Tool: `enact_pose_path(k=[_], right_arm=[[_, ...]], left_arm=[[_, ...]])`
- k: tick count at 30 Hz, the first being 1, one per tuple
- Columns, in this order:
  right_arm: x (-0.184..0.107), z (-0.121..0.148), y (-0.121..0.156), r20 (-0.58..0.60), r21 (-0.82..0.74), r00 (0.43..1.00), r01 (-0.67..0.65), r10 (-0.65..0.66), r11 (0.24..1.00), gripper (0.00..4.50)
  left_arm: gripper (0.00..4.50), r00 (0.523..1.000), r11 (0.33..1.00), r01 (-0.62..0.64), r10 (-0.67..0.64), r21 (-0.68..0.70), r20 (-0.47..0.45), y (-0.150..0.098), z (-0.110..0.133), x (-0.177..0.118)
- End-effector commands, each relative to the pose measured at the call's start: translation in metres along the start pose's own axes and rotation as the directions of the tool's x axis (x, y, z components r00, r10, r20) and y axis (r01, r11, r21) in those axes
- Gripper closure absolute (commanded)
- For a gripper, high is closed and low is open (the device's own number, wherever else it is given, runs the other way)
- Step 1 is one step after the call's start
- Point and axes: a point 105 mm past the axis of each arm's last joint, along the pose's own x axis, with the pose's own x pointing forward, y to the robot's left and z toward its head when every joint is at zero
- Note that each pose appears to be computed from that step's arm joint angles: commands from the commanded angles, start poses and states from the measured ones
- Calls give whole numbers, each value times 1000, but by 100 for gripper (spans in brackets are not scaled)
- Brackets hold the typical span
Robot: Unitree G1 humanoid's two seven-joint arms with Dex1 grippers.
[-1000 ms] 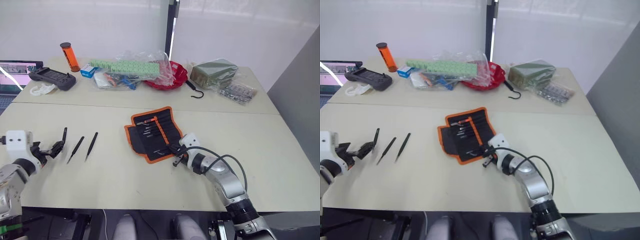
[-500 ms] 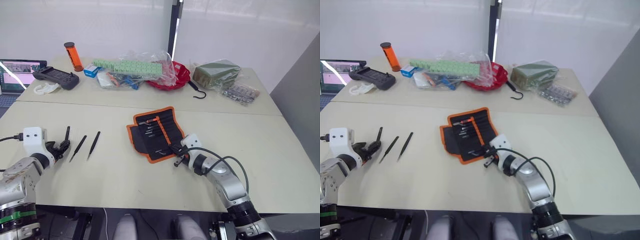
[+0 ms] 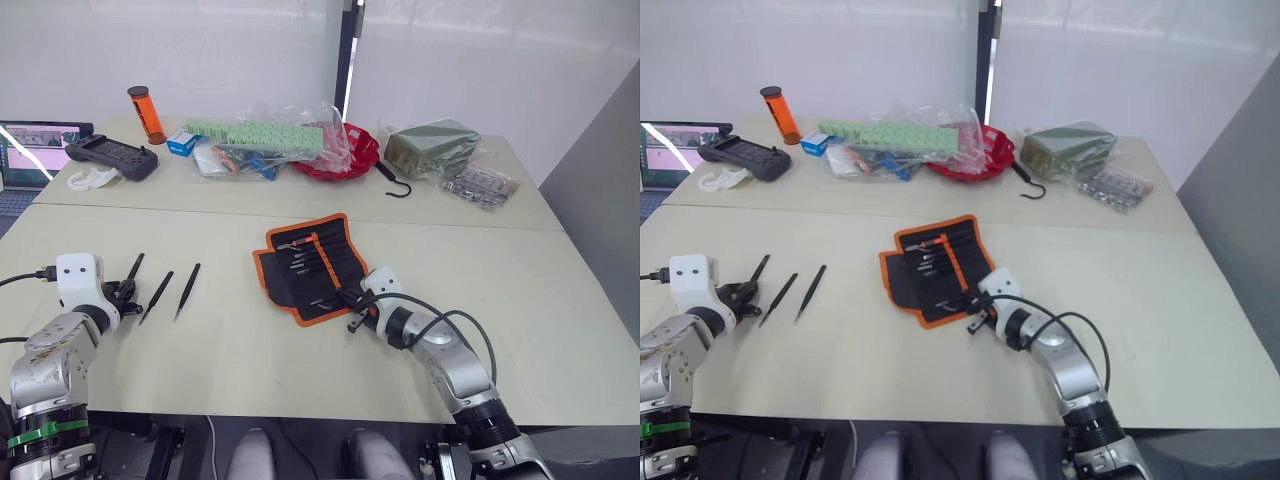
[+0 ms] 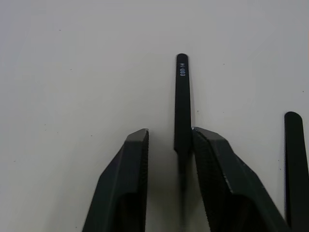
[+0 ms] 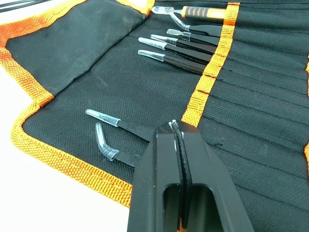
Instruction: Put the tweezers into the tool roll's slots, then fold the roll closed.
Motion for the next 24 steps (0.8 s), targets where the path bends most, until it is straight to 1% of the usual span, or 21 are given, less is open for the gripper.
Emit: enact_pose_path(k=[1, 2, 4, 5, 8, 10, 13, 15, 16, 20, 22, 23, 24], right_arm=[[-3, -37, 3, -137, 47, 991, 8, -1, 999, 450], [-3, -37, 2, -136, 46, 991, 8, -2, 999, 450], [-3, -36, 3, -134, 46, 991, 7, -1, 999, 450], [-3, -36, 3, -133, 46, 991, 7, -1, 999, 450], [-3, -35, 3, -130, 47, 991, 8, -2, 999, 450], [-3, -35, 3, -130, 48, 992, 7, -1, 999, 450], [-3, -35, 3, -130, 48, 991, 8, -1, 999, 450], [-4, -36, 3, -132, 49, 991, 10, -3, 999, 450], [-4, -36, 3, -133, 49, 991, 10, -4, 999, 450], [-6, -37, 1, -133, 51, 991, 26, -18, 998, 450], [-7, -37, 0, -131, 54, 991, 39, -32, 998, 450], [-7, -37, 0, -130, 55, 991, 43, -35, 998, 450], [-8, -37, 0, -128, 58, 991, 52, -44, 997, 450]], left_arm=[[448, 1000, 999, 27, -27, -27, -10, -8, -4, 2], [448, 1000, 999, 23, -23, -29, -3, -7, -3, 2], [448, 999, 999, 20, -19, -37, 39, -6, 5, 2], [448, 997, 999, 17, -14, -38, 71, -5, 13, 1], [448, 991, 999, 7, -2, -40, 131, -2, 27, -3], [448, 983, 1000, 12, -7, -29, 182, 1, 43, -5], [448, 973, 1000, 29, -28, 0, 230, 0, 59, -8], [448, 958, 993, 95, -111, 75, 265, -15, 79, -14], [448, 953, 989, 115, -138, 98, 271, -20, 84, -16], [448, 904, 938, 280, -329, 203, 272, -50, 108, -26], [448, 842, 851, 430, -499, 302, 207, -80, 115, -34], [448, 819, 817, 472, -546, 331, 178, -88, 116, -37], [448, 780, 763, 530, -610, 370, 140, -101, 118, -41]])
